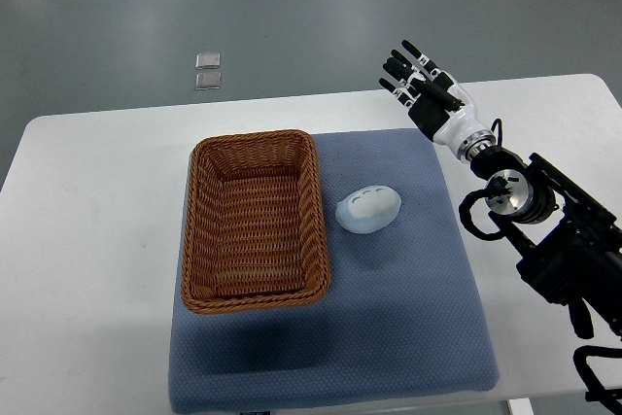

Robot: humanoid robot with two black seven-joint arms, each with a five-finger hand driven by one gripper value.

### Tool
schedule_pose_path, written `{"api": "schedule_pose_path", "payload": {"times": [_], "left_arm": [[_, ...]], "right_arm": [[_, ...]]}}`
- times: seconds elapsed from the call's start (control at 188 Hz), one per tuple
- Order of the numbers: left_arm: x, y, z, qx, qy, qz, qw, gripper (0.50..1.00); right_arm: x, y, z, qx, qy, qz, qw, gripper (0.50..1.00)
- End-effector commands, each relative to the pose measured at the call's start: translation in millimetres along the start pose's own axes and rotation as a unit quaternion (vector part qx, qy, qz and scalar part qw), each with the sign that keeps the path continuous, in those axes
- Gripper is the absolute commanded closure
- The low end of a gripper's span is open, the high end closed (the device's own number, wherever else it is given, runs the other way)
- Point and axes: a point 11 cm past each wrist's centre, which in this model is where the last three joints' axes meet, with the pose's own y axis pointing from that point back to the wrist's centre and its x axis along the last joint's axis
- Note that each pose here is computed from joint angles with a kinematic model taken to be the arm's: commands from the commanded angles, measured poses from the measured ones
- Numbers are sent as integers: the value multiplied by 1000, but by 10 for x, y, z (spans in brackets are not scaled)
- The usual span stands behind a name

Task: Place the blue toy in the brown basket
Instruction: 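Swing the right hand over the mat toward the white oval toy, then lower the right hand onto the white oval toy and close fingers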

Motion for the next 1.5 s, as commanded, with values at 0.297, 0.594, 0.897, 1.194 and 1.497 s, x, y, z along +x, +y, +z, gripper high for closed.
{"api": "schedule_pose_path", "payload": {"times": [0.297, 0.594, 0.897, 1.194, 1.497], "left_arm": [[1, 0, 6, -1, 2, 0, 1000, 500], [1, 0, 15, -2, 2, 0, 1000, 500], [1, 0, 35, -4, 2, 0, 1000, 500], [1, 0, 34, -4, 2, 0, 1000, 500], [16, 0, 30, -3, 1, 2, 1000, 500]], "right_arm": [[-42, -30, -95, -4, 27, -16, 1000, 597], [-698, -294, -577, -125, 394, -167, 895, 597], [-1416, -51, -606, -339, 721, -282, 534, 599], [-1933, 85, -40, -351, 806, -330, 343, 603], [-1578, 59, 373, -359, 813, -302, 344, 619]]}}
